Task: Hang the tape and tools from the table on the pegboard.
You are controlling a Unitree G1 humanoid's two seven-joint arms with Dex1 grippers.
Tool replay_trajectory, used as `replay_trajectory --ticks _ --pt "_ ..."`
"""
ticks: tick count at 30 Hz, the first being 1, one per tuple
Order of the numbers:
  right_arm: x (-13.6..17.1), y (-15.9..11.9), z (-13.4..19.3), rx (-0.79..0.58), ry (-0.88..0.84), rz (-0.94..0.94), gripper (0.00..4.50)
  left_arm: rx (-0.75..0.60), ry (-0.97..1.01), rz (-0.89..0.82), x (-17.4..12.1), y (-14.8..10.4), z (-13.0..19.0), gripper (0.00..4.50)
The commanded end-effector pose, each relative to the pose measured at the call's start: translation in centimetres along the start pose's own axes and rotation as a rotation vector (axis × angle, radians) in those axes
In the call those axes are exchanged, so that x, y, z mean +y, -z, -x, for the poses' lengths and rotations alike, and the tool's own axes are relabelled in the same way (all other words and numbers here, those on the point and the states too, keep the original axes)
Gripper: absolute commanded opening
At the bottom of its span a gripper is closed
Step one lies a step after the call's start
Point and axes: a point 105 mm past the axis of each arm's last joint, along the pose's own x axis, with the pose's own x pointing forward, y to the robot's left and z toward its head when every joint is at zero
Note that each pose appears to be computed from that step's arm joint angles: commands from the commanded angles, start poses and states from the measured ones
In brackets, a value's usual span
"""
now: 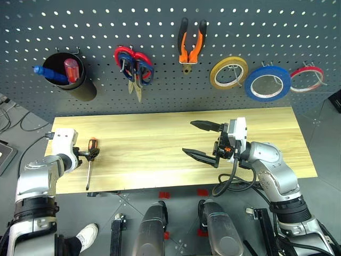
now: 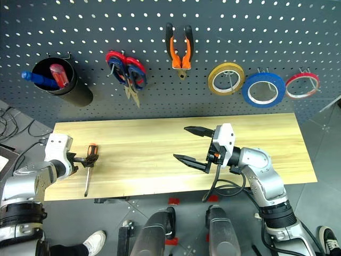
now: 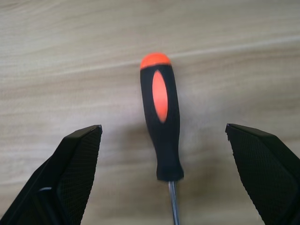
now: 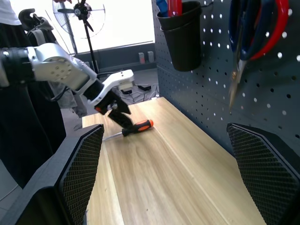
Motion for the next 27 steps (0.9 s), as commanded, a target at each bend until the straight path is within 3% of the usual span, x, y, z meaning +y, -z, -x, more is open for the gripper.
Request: replay_trajectory --ticks 1,12,16,24,27 --pt "0.4 -1.1 0.0 -0.030 -0.007 0.024 4.50 0.037 -0.034 -0.006 1.3 0.3 -0.1 4.47" --pt "0.8 -0.9 0.5 -0.010 -0.010 0.006 4.50 0.144 -0.010 -0.045 2.1 1.1 -1.3 4.47" --pt "0.9 -0.8 0.6 -0.005 -0.009 0.002 4.50 0.138 -0.013 -0.044 2.5 0.4 -1.4 3.65" --pt "0.8 -0.8 0.6 -0.004 -0.006 0.009 4.50 0.132 0.000 -0.052 2.4 -0.1 -1.7 1.15" --pt "0.8 -0.7 0.6 -0.003 -0.008 0.010 4.50 0.133 0.024 -0.065 2.0 -0.1 -1.7 0.97"
